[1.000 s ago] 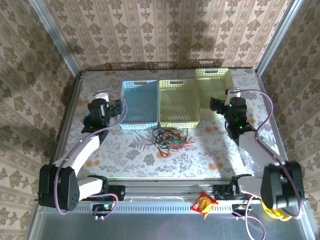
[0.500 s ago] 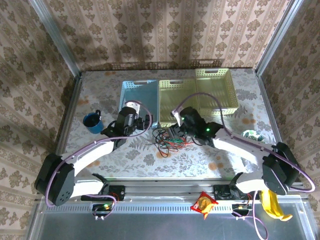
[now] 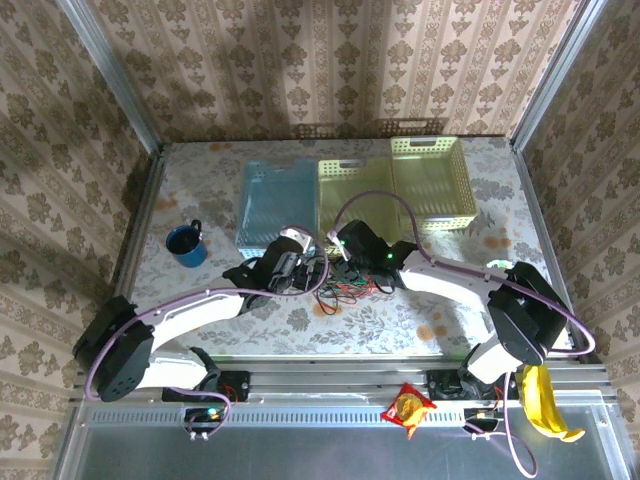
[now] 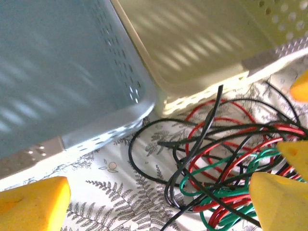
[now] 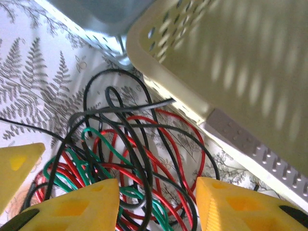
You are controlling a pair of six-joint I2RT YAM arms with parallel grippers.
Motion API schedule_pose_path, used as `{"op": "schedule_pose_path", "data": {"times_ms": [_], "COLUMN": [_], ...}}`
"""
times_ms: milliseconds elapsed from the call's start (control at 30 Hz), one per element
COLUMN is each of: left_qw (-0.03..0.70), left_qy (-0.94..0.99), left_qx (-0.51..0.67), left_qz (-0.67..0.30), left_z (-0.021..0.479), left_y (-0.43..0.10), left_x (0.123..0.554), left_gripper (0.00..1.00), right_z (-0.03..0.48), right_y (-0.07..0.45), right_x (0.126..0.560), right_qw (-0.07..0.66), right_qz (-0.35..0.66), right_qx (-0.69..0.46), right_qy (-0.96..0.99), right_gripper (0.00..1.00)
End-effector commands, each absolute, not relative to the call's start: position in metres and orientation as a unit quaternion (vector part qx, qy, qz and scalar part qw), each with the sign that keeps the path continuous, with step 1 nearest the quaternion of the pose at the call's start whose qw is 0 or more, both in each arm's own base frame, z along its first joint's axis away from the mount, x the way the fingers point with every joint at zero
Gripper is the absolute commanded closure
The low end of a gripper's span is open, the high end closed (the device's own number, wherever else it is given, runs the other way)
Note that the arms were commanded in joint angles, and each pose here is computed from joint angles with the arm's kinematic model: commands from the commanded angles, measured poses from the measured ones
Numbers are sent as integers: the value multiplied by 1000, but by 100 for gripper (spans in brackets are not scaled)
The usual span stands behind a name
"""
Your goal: Untangle the cables
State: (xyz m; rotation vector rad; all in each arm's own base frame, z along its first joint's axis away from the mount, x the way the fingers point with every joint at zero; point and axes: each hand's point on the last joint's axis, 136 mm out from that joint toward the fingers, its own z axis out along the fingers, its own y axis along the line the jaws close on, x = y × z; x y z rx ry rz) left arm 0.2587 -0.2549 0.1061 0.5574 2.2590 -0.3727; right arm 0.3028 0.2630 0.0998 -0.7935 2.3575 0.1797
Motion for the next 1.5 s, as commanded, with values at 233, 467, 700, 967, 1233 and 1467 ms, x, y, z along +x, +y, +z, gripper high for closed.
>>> {"op": "schedule_pose_path", "data": {"times_ms": [233, 467, 700, 967, 1233, 1467], "left_qw": [322, 305, 306, 307, 299, 287], "left_qy": [885, 888, 890, 891, 893, 898], "left_qx": [298, 306, 304, 304, 307, 310], "left_qz": [-155, -158, -150, -136, -135, -123], "left_z": [80, 71, 67, 58, 45, 28], "left_y": [-280, -282, -278, -280, -282, -280], "left_x": [244, 240, 240, 247, 253, 256], "left_gripper": [3, 3, 4, 8, 15, 15], "right_z": [93, 77, 67, 69, 86, 110], "right_y": [262, 261, 262, 256, 238, 226], "right_x": [304, 294, 294, 297, 301, 302], "right_qw": [301, 269, 255, 256, 287, 312], "right_qz": [114, 148, 162, 176, 175, 174], "right_qx": [-278, -268, -262, -249, -224, -213], "right_qy": [905, 913, 916, 917, 915, 909], "right_gripper": [58, 60, 63, 82, 93, 97]}}
